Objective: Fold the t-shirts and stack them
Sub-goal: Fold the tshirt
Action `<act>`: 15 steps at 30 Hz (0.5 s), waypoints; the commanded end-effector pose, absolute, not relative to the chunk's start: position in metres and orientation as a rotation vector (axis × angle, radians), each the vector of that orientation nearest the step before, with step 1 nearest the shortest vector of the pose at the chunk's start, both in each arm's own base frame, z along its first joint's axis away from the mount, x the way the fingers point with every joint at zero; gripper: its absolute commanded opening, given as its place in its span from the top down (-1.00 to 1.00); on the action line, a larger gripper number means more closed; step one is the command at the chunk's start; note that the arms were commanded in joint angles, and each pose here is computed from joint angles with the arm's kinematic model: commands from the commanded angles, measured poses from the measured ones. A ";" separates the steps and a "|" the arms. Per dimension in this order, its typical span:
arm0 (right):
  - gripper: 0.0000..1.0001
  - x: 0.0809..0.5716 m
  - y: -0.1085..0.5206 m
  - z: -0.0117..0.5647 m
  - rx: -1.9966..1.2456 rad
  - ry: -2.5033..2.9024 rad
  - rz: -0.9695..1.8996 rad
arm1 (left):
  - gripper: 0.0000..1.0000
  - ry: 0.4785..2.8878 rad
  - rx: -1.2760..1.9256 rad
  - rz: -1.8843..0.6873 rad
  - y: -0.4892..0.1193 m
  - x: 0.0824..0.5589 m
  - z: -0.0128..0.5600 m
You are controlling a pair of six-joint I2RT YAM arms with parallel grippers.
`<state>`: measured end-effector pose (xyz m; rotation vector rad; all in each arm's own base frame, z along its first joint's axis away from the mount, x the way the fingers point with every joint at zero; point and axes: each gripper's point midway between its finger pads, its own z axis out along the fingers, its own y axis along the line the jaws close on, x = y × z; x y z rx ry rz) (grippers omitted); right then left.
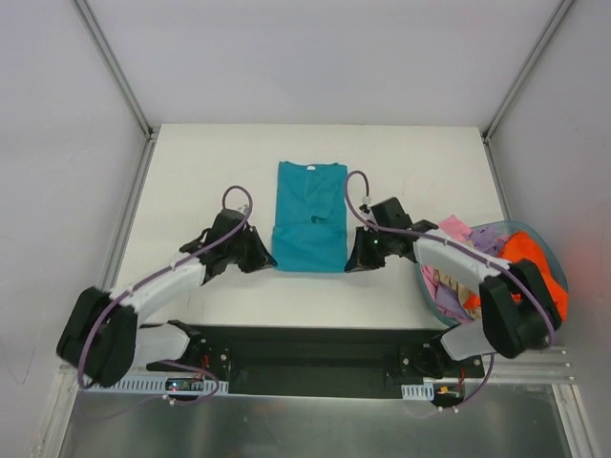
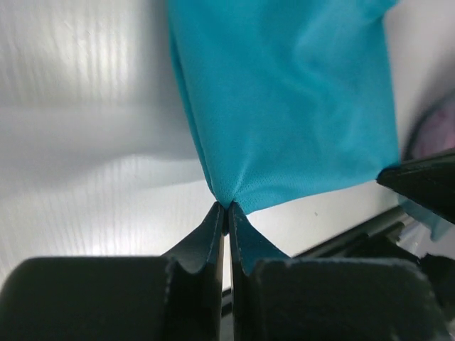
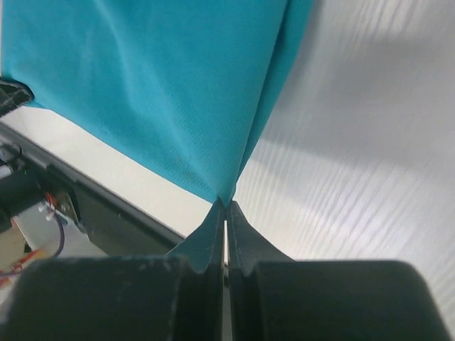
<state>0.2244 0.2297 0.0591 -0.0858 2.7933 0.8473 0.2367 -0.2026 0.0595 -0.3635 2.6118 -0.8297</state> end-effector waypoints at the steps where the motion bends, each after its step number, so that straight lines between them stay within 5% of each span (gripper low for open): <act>1: 0.99 0.186 0.221 0.092 -0.137 2.765 0.843 | 1.00 2.454 -0.365 -0.985 -0.204 0.212 0.104; 15: 0.99 0.204 0.211 0.183 -0.271 2.589 0.795 | 1.00 2.161 -0.342 -1.030 -0.192 0.222 0.190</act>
